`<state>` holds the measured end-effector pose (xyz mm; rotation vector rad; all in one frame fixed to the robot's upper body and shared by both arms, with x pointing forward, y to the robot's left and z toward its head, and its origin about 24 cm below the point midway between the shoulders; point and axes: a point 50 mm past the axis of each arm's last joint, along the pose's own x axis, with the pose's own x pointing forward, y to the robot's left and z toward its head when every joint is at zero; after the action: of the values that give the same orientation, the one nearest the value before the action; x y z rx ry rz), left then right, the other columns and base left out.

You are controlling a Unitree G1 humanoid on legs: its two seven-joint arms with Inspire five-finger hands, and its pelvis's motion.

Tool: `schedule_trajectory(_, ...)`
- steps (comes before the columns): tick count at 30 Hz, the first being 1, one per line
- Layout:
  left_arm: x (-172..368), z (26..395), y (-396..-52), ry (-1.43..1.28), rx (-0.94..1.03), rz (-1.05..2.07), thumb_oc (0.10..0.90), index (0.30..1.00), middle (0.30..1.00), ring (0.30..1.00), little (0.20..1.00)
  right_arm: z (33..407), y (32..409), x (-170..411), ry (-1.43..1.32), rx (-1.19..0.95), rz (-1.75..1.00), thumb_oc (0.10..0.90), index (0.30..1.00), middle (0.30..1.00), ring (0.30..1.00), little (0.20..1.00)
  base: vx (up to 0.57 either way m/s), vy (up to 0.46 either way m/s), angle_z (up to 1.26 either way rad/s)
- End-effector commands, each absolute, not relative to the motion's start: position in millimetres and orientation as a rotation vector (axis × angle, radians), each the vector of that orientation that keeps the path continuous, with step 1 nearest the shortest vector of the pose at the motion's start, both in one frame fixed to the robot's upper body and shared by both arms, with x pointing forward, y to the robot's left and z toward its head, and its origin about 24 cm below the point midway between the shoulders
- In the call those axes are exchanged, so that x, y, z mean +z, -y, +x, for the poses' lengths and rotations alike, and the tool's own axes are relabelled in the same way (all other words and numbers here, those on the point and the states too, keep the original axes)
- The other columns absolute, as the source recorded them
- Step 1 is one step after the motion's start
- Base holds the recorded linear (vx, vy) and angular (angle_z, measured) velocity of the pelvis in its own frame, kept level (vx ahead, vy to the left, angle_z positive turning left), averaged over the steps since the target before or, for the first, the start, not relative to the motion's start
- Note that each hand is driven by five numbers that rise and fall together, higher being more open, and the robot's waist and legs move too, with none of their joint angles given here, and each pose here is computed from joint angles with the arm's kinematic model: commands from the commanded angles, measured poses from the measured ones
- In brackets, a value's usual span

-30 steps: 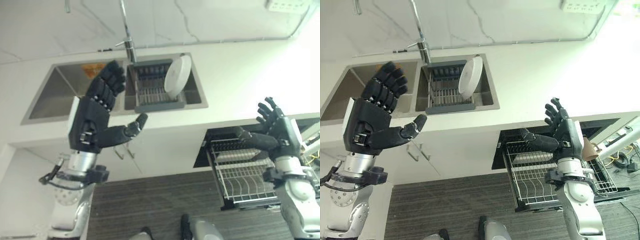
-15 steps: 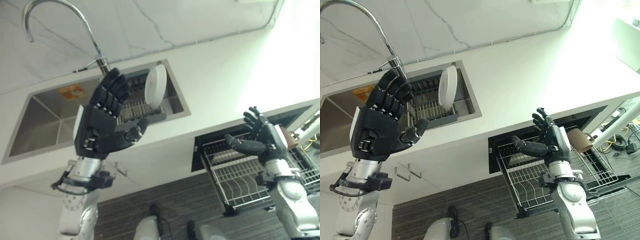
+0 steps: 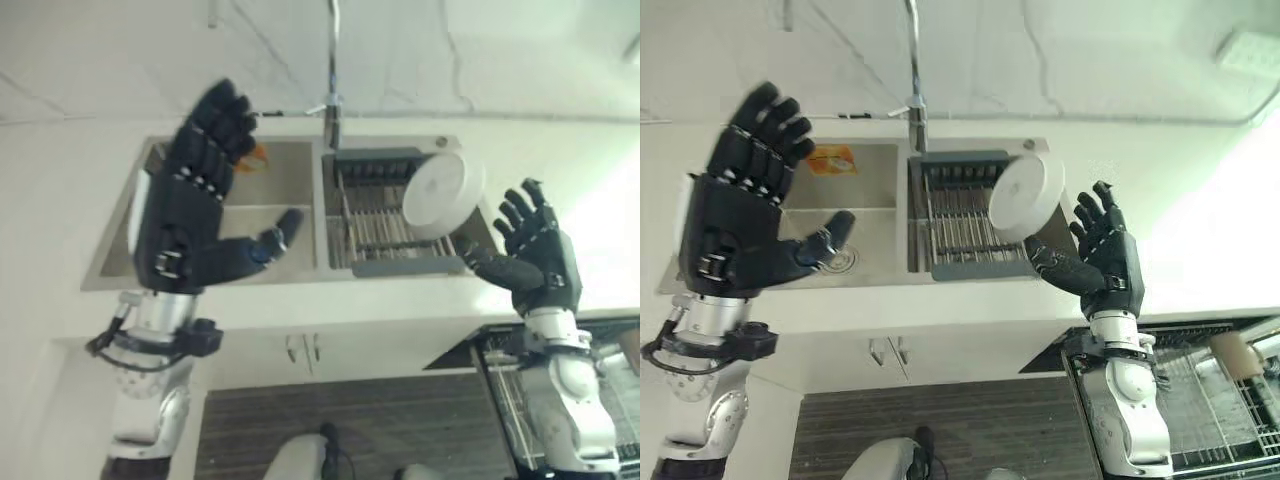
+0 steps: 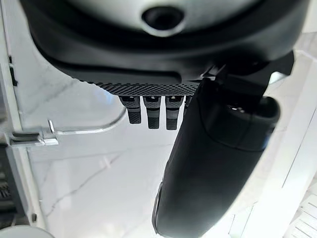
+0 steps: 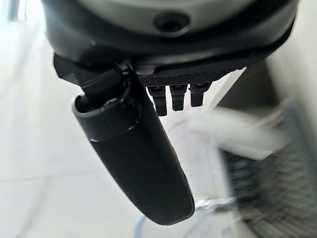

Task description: Place the dishes in the dishwasher.

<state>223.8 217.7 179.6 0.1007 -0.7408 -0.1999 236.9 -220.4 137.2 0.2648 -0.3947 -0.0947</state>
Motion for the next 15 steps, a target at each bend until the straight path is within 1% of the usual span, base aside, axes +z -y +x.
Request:
schedule_trajectory(1,216,207,-218,0.967,-0.209,0.098,0.8,0.9,0.9,0.9,0.9,236,227,182,0.653,-0.037,0.253,0.8,0.9,0.9,0.9,0.9,0.12,-0.222,0.0)
schedule_trajectory(6,211,215,-214,0.938,-0.185,0.055,0.8,0.9,0.9,0.9,0.9,241,229,182,0.633,-0.059,0.255,0.8,0.9,0.9,0.9,0.9,0.08,-0.193,0.26)
schedule_trajectory(9,210,217,-211,0.924,-0.185,0.038,0.8,0.9,0.9,0.9,0.9,247,230,186,0.638,-0.095,0.246,0.8,0.9,0.9,0.9,0.9,0.03,-0.114,-0.13)
schedule_trajectory(15,204,218,-210,0.9,-0.16,0.019,0.8,0.9,0.9,0.9,0.9,245,240,197,0.699,-0.166,0.229,0.8,0.9,0.9,0.9,0.9,0.05,-0.037,-0.14)
